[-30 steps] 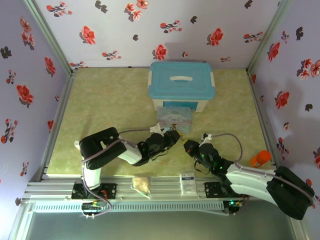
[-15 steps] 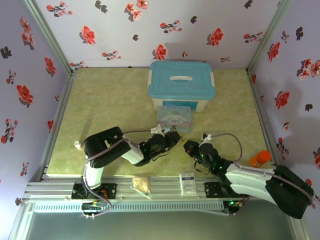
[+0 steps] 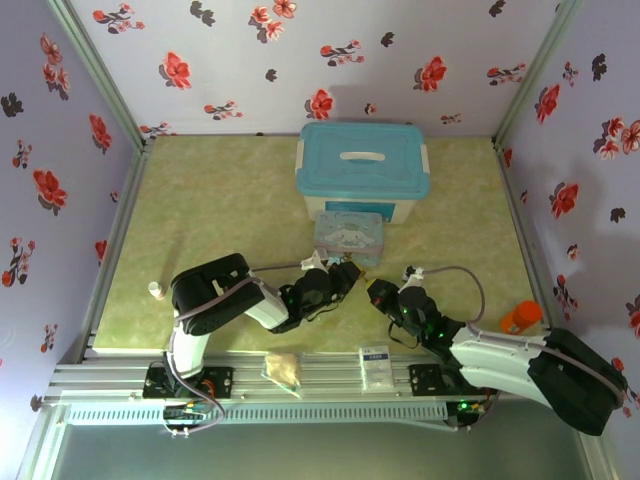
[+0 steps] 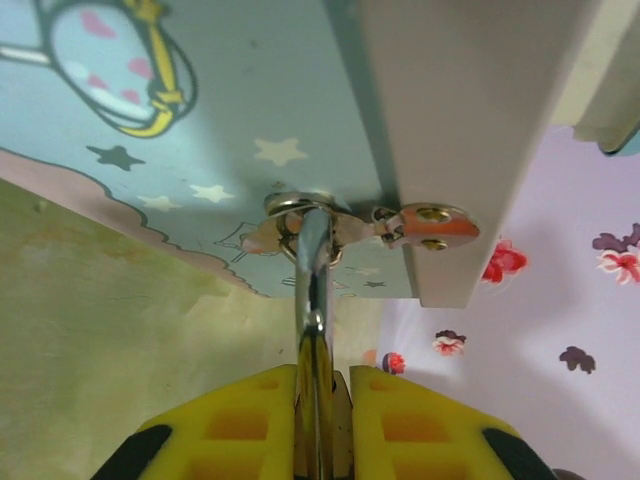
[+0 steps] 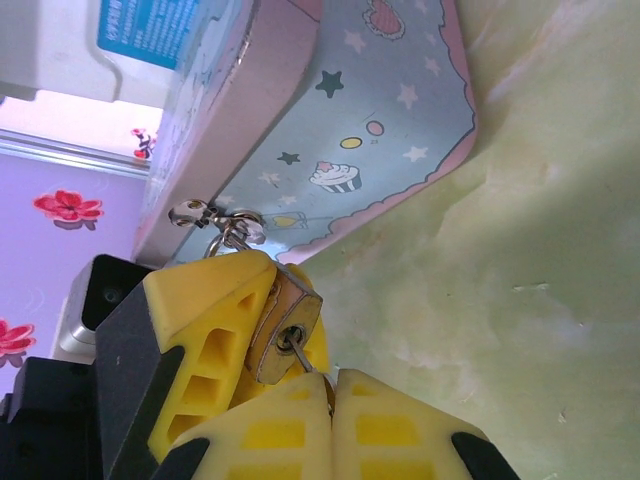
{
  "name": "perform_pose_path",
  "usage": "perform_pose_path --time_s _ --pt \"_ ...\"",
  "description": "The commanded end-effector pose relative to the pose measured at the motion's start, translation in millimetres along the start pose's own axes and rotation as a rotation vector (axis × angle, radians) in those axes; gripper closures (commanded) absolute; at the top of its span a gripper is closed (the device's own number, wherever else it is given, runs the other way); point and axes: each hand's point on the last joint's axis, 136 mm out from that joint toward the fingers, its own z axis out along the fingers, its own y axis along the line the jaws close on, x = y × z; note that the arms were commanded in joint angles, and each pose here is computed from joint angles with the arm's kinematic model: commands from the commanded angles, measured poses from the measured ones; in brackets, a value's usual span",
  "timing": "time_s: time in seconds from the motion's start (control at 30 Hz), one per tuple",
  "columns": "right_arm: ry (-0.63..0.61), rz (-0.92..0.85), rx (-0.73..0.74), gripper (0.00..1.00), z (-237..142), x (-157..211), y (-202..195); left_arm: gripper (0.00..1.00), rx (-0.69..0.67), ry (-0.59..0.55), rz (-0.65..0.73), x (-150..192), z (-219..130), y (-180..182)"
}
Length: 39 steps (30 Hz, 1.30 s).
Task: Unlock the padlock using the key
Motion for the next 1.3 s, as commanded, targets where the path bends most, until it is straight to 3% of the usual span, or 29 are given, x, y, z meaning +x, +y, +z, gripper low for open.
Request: perform_pose_path --time_s 0.0,0.27,0.43,0.77,1.27 --pt "-0.091 0.001 -0.094 1.0 -3.4 -21.0 23.5 1.0 0.237 0.125 -0.075 34.3 -6.1 -78.8" --pt "-0.075 -0.002 -0.151 1.0 -4.8 -27.2 34.2 1.0 0.281 0.146 -0.069 38.0 -8.4 -95.4" --pt "-0.052 -0.006 -0.195 1.0 -7.8 -31.2 40.9 1.0 0.253 0.149 -0.068 38.3 -7.2 -83.6" --pt "0.031 -0.018 -0.161 1.0 -5.1 -29.5 37.5 1.0 0.282 0.16 -0.04 40.6 -10.5 -95.8" --pt "0.142 -0.02 -0.168 1.0 10.2 -19.0 51.0 1.0 0.219 0.164 0.022 43.0 -6.0 -76.7"
